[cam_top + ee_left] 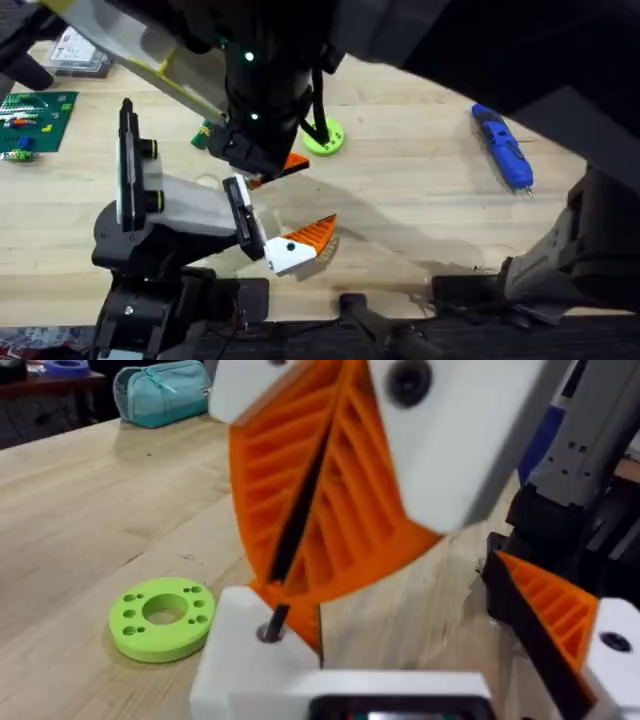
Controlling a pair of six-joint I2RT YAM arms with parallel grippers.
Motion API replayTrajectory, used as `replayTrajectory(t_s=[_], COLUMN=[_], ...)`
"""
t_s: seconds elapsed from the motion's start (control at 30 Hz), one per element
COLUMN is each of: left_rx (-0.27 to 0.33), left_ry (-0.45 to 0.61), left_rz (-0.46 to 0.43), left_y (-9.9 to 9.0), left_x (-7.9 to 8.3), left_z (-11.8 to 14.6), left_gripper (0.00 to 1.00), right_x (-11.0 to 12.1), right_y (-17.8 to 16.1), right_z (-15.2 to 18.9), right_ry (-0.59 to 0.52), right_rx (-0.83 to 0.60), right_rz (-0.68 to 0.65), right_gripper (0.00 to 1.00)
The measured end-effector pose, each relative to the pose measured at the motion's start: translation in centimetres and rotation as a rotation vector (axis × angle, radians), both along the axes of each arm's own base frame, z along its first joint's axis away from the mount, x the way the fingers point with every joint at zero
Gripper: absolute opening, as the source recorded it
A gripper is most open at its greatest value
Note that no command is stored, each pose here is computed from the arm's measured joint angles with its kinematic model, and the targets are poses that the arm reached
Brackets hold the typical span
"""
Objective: Pick up the gripper from the table and insert it into the empty holder that is missing its gripper. Then pick up a screw, insert it into the mounting hole, and use the screwdriver to tighten it. Finally, clean up the table by picking up the vegetable and placing it into the bucket.
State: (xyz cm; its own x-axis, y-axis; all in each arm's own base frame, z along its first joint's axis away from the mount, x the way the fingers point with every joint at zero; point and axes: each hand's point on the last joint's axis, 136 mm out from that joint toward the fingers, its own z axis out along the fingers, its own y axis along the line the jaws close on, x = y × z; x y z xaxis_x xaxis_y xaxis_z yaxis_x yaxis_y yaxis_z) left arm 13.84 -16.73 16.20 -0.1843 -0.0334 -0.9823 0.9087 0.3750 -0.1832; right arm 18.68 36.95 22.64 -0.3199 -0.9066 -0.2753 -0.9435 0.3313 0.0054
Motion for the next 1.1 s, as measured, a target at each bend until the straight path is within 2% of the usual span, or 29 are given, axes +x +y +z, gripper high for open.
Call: replayTrajectory(t_s=[0.87,1.1], left_rx=[0.000,0.000], left_ry=[0.000,0.010], left_rz=[0.000,-0.001], left_y=[0.0,0.0], left_x=[0.0,0.0], left_z=[0.0,-0.1], left_gripper=[0.986,0.986], right_x=[0.0,0.0], right_y=[0.1,-0.1], right_z=[0.0,-1.0], right_ry=[-0.001,0.018], right_rx=[0.004,-0.032], right_rz=[-0.004,-0.004], right_gripper=[0.013,0.013])
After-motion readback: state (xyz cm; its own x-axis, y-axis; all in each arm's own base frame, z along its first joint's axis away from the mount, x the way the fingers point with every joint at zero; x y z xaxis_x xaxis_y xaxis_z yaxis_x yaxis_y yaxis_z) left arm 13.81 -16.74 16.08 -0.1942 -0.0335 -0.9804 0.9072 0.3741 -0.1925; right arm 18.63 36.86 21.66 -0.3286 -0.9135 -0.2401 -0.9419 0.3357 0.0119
